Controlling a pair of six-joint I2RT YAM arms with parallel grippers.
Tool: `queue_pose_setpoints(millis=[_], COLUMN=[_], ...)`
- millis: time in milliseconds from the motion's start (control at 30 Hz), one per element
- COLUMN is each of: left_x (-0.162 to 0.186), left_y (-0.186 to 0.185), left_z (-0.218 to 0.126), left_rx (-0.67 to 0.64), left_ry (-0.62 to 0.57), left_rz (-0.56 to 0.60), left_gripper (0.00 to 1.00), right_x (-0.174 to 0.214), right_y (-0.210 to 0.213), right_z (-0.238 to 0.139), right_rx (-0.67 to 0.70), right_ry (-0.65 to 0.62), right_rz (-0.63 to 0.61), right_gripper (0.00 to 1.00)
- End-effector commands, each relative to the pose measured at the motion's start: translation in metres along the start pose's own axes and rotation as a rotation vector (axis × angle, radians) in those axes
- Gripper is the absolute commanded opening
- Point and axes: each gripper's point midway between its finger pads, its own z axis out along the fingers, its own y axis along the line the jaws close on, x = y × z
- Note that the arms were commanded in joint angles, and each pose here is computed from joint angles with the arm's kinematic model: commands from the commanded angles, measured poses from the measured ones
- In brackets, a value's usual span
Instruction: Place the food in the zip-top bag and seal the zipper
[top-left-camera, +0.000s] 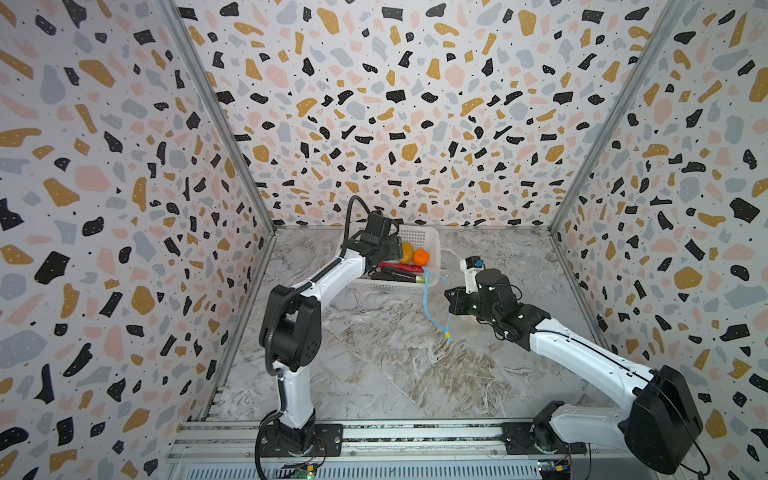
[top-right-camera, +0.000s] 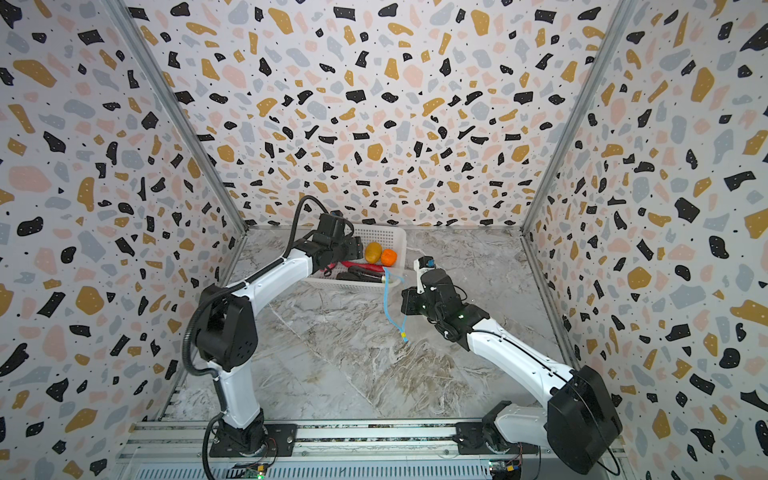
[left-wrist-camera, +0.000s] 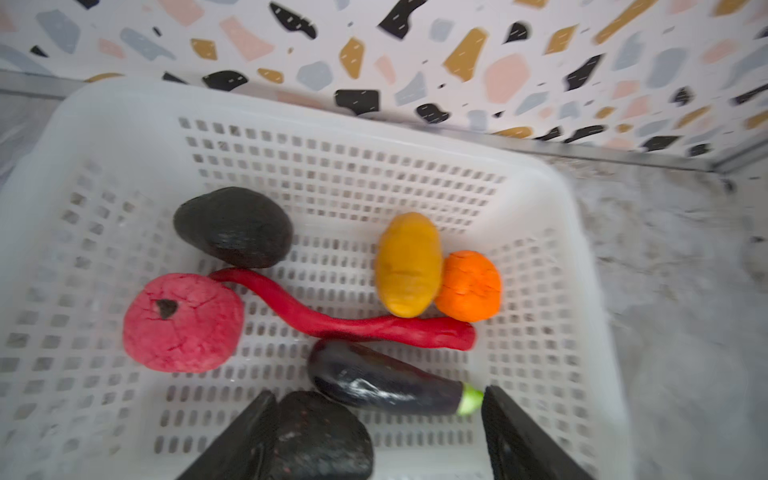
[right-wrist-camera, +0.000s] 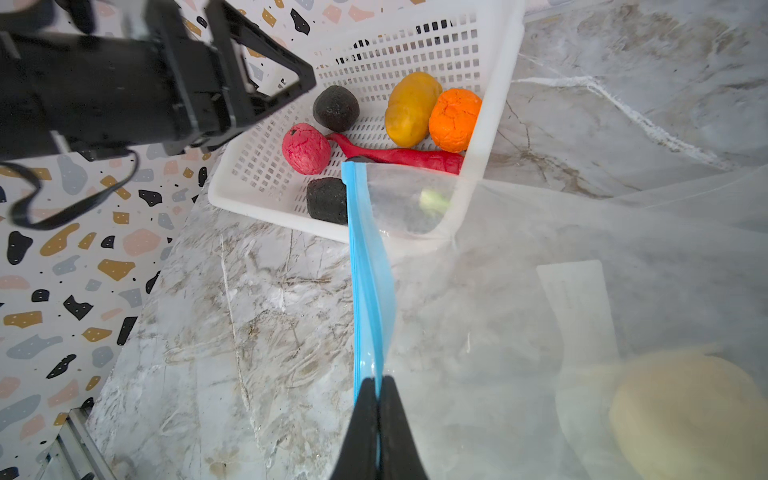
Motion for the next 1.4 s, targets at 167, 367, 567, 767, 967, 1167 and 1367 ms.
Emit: queue_pose_setpoints(millis=[167, 367, 567, 767, 967, 1167, 1367], left_x=[-0.005, -0.001, 0.010, 0.017, 0.024, 0.024, 0.020], left_y=[0.058, 0.085, 0.098, 0.105, 0.105, 0.108, 0.108], left_z=[0.025, 0.040, 0.059, 0.072, 0.085, 0.092, 0.091], left_rx=[-0.234, -0.269, -0.277, -0.269, -0.259, -0.267, -0.273], left_ry=[0.091, 0.122, 0.168, 0.188, 0.214, 0.210, 0.211], left_rz=[0.061, 0.025, 0.017, -0.007, -0.009, -0.007, 0.003], left_gripper=[0.80, 0.81, 0.82, 0.77, 0.75, 0.71, 0.56], right_x=[-0.007, -0.005, -0.007, -0.009, -0.011, -0.010, -0.011], right_y=[0.009, 0.006, 0.006, 0.006, 0.007, 0.008, 0.006], right_z=[0.009, 0.010, 0.010, 0.009, 0.009, 0.010, 0.008], right_rx=[-0.032, -0.024, -0.019, -0.015, -0.013, -0.016, -0.013], right_ry=[-0.005, -0.003, -0.004, -0.006, -0.005, -0.001, -0.006], right_rz=[-0.031, -0.038, -0.046, -0.050, -0.053, -0.049, -0.046], right_gripper=[0.00, 0.00, 0.00, 0.00, 0.00, 0.00, 0.00])
